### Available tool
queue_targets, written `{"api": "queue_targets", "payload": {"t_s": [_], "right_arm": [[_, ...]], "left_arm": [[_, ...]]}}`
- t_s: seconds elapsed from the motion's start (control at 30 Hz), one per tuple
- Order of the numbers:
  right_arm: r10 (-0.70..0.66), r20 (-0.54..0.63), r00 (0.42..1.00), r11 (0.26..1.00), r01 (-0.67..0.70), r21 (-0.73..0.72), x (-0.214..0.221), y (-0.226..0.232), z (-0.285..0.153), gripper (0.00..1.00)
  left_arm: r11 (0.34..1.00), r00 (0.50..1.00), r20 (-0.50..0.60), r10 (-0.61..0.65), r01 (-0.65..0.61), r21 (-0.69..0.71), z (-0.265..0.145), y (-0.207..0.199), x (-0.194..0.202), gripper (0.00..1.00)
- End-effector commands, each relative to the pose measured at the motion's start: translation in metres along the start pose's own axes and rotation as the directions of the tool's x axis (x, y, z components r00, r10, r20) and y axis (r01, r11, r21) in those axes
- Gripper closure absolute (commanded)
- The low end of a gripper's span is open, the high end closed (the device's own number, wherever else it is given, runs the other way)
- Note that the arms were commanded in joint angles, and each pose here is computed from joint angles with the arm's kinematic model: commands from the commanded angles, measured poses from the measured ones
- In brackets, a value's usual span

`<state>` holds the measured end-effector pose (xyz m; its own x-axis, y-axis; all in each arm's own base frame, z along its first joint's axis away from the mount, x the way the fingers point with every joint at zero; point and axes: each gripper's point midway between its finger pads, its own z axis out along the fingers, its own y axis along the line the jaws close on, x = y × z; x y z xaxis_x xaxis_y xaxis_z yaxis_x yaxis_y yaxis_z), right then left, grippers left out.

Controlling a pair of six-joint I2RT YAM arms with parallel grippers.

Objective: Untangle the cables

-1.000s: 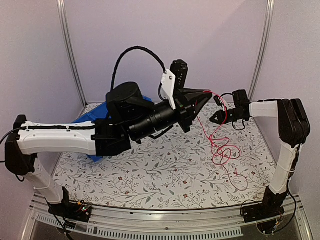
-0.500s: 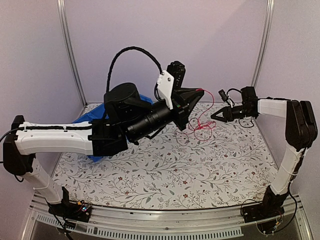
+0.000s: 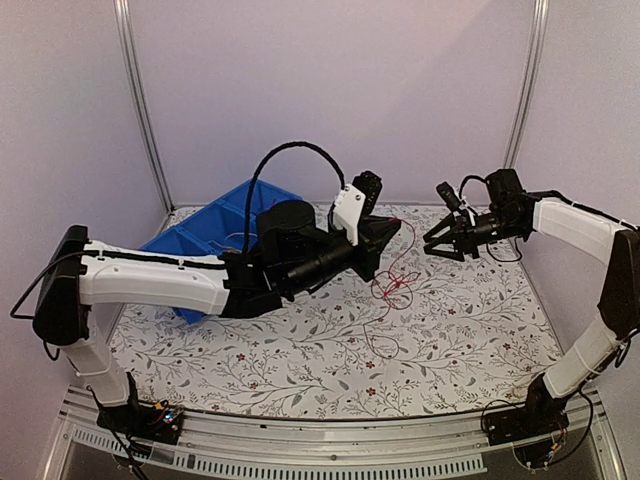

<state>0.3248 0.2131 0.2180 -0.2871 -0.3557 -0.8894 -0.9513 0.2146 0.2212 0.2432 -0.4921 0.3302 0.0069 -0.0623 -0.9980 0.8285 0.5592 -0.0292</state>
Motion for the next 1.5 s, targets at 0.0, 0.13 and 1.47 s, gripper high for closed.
{"api": "queue_targets", "payload": {"t_s": [0.0, 0.13, 1.47], "right_arm": [[-0.075, -0.118, 0.990, 0.996, 0.080, 0.046, 0.035, 0.000, 0.007, 0.50], [-0.090, -0.193, 0.977, 0.995, 0.096, 0.025, 0.057, 0.011, 0.026, 0.51], [-0.482, -0.551, 0.681, 0.863, 0.478, -0.165, 0.144, 0.028, 0.160, 0.54]], "left_arm": [[0.991, 0.992, -0.061, -0.112, 0.107, -0.076, 0.012, 0.045, 0.066, 1.00], [0.968, 0.957, -0.176, -0.230, 0.207, -0.139, 0.013, 0.083, 0.152, 1.00], [0.903, 0.850, -0.328, -0.411, 0.331, -0.273, 0.008, 0.134, 0.262, 1.00]]}}
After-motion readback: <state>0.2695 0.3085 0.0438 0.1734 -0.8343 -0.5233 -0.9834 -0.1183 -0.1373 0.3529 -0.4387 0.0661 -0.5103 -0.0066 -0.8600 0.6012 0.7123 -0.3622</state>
